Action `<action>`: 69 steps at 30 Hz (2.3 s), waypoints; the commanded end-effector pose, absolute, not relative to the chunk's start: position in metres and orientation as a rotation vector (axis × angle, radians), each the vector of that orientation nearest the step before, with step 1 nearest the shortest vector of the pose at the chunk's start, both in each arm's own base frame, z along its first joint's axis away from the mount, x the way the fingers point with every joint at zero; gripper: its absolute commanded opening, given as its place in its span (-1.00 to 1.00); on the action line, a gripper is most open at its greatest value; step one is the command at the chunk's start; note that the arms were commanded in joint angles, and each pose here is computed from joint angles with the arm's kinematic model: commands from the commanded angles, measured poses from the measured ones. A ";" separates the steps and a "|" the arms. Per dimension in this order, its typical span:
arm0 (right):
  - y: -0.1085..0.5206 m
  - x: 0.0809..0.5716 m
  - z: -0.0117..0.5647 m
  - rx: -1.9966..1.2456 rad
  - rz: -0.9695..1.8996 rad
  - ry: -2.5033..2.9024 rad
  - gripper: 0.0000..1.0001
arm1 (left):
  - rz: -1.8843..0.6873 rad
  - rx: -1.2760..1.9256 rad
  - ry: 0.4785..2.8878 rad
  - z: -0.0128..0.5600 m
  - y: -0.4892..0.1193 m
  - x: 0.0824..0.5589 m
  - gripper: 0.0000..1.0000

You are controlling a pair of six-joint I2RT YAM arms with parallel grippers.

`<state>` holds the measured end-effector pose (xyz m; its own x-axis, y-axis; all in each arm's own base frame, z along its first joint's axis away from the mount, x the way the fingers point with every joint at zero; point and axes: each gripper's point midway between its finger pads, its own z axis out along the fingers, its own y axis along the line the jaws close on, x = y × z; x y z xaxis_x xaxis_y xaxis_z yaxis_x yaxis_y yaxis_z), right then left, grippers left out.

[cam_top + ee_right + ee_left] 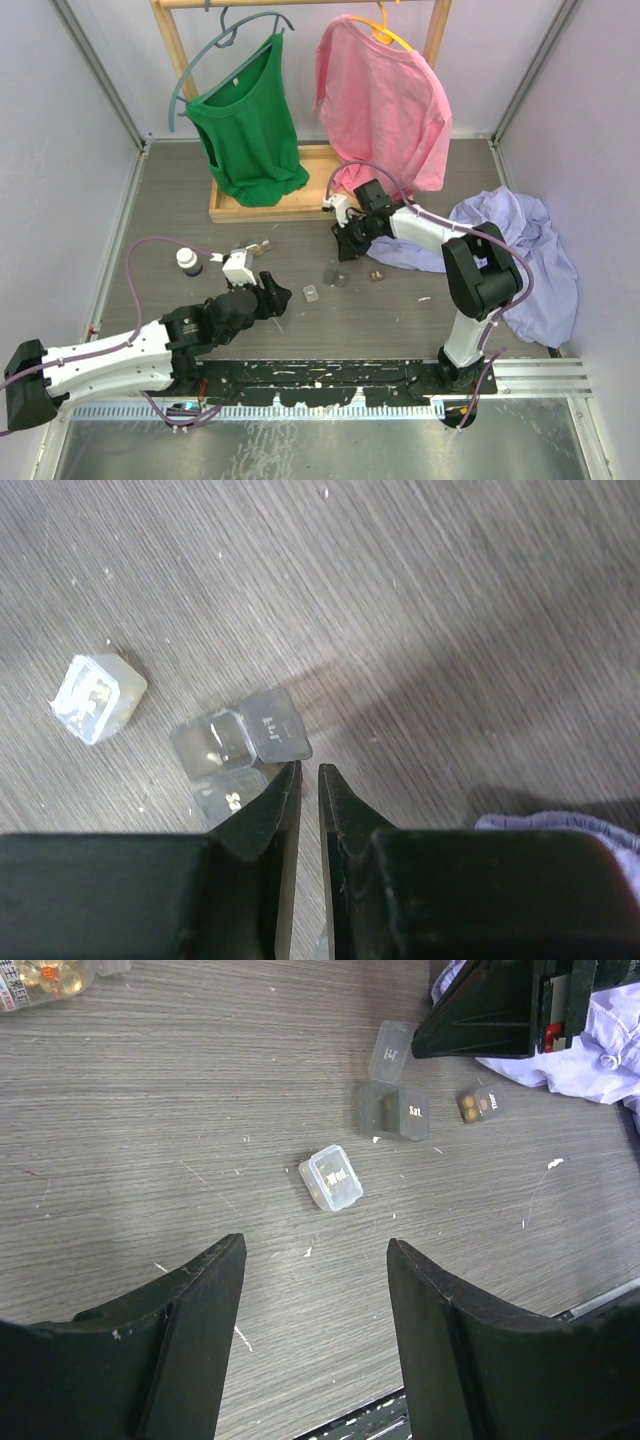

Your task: Sort the pills into containers

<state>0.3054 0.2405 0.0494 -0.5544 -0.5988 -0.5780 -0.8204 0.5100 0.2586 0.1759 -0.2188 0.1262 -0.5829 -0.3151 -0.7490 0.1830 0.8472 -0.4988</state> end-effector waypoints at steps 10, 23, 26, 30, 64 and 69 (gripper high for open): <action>0.260 0.271 0.114 -1.388 0.962 2.005 -0.45 | -0.677 -0.006 2.012 0.160 -0.216 0.178 0.54; 0.268 0.221 0.195 -1.541 1.138 1.476 0.59 | -0.681 0.007 2.181 0.232 -0.167 0.238 0.96; 0.270 0.212 0.212 -1.622 1.152 1.324 0.87 | -0.593 0.066 2.214 0.236 -0.154 0.249 0.96; 0.271 0.200 0.235 -1.707 1.178 1.142 0.95 | -0.339 0.287 2.215 0.229 -0.129 0.261 0.96; 0.253 0.210 0.161 -1.772 1.050 1.365 0.93 | -0.251 1.132 2.292 0.114 -0.135 0.337 0.96; 0.254 0.209 0.163 -1.770 1.065 1.356 0.93 | -0.278 1.194 2.202 0.116 -0.141 0.336 0.97</action>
